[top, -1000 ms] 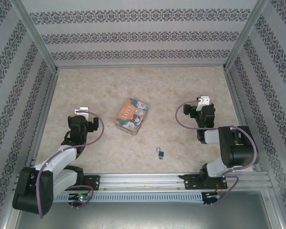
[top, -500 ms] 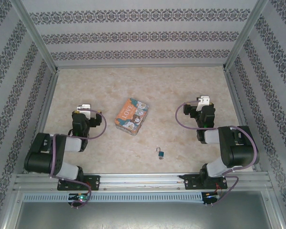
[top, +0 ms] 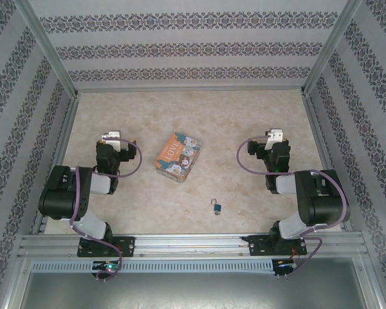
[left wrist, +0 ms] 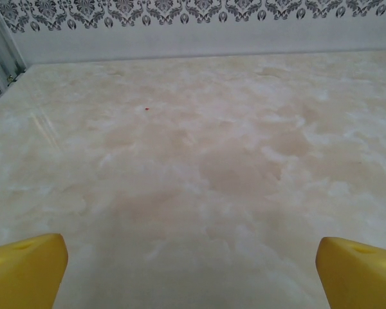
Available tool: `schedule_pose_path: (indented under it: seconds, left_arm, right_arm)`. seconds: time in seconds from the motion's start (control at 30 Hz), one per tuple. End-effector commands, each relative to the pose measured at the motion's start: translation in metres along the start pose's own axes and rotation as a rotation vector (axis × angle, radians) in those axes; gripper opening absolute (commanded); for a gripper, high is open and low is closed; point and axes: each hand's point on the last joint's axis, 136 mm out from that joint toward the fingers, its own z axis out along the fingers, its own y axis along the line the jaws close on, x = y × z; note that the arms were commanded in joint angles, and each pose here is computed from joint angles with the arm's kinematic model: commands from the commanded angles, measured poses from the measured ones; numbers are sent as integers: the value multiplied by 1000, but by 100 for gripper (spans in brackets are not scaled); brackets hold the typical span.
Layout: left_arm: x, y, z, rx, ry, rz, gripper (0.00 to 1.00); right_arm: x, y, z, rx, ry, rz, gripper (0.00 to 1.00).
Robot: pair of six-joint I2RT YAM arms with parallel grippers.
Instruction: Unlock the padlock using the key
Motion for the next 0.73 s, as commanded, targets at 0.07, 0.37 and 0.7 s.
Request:
schedule_pose_path:
  seconds: [0.07, 0.37, 0.7]
  left_arm:
    - [5, 0, -2, 14, 21, -20, 99]
    - [6, 0, -1, 14, 26, -20, 99]
    - [6, 0, -1, 14, 26, -20, 99]
  right_arm:
    - [-6, -1, 1, 4, -16, 12, 98]
    - [-6, 0, 0, 12, -18, 0, 99]
    - [-6, 0, 1, 1, -15, 5, 98]
